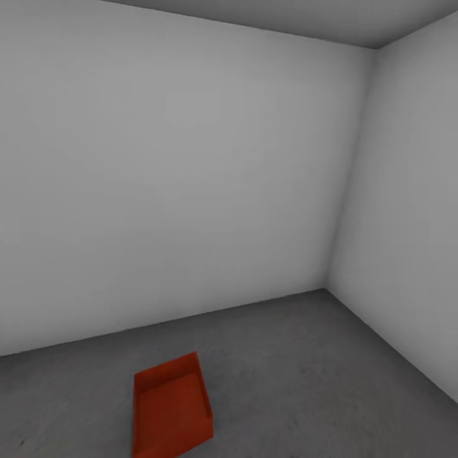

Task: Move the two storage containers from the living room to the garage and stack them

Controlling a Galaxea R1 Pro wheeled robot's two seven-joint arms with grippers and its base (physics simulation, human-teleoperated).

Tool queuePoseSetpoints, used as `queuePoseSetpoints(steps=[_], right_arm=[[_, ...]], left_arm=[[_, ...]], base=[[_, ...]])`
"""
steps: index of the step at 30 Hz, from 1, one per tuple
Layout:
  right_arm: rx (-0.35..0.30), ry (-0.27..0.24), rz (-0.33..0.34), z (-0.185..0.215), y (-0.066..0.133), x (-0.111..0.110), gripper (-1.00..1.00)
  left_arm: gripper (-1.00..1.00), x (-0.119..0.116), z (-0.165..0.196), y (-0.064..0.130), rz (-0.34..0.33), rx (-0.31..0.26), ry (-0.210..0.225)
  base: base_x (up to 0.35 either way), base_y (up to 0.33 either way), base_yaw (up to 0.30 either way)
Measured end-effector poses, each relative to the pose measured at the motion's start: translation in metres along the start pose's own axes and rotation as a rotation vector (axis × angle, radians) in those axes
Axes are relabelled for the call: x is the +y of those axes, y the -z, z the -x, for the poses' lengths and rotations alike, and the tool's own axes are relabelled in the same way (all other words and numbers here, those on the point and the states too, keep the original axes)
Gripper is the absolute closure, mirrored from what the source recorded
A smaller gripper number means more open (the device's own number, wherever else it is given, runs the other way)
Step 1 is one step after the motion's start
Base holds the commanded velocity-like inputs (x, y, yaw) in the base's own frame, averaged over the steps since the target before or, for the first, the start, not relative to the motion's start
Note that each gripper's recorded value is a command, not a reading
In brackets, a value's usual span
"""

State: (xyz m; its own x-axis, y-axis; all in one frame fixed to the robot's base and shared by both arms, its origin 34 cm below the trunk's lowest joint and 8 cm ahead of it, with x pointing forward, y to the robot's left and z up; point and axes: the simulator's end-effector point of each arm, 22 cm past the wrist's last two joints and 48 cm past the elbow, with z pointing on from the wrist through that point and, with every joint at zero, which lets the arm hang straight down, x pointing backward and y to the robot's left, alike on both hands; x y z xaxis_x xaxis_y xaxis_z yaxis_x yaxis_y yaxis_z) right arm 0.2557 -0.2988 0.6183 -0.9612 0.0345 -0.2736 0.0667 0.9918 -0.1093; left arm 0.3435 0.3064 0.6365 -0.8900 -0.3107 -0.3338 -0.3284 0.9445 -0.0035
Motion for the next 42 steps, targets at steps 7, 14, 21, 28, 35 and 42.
queuePoseSetpoints(steps=[7,14,21,28,35,42], right_arm=[[-0.002,0.0,0.003,-0.0012,0.0004,0.0025,-1.0],[-0.001,0.0,0.003,-0.0015,0.0004,0.0025,-1.0],[-0.007,0.0,0.007,-0.0003,0.0004,0.0027,-1.0],[-0.007,0.0,0.007,-0.0001,0.0004,0.0027,-1.0],[-0.006,-0.002,0.008,-0.0005,0.0005,0.0037,-1.0],[0.004,-0.032,-0.004,-0.0077,0.001,-0.0027,-1.0]], left_arm=[[-1.0,0.0003,0.0003,0.0,0.0,0.0,-0.001],[-1.0,0.0,0.0002,0.0,0.0,0.0,-0.001],[-1.0,-0.0003,0.0,0.0,0.0,0.0,-0.001],[-1.0,-0.0001,0.0001,0.0,0.0,0.0,-0.001],[-1.0,0.0002,0.0002,0.0,0.0,0.0,-0.001],[-1.0,0.0,0.0001,0.0,0.0,0.0,-0.001]], base=[[0.0,0.0,-0.3],[0.0,0.0,-0.3],[0.0,0.0,-0.3],[0.0,0.0,-0.3],[0.0,0.0,-0.3],[0.0,0.0,-0.3]])
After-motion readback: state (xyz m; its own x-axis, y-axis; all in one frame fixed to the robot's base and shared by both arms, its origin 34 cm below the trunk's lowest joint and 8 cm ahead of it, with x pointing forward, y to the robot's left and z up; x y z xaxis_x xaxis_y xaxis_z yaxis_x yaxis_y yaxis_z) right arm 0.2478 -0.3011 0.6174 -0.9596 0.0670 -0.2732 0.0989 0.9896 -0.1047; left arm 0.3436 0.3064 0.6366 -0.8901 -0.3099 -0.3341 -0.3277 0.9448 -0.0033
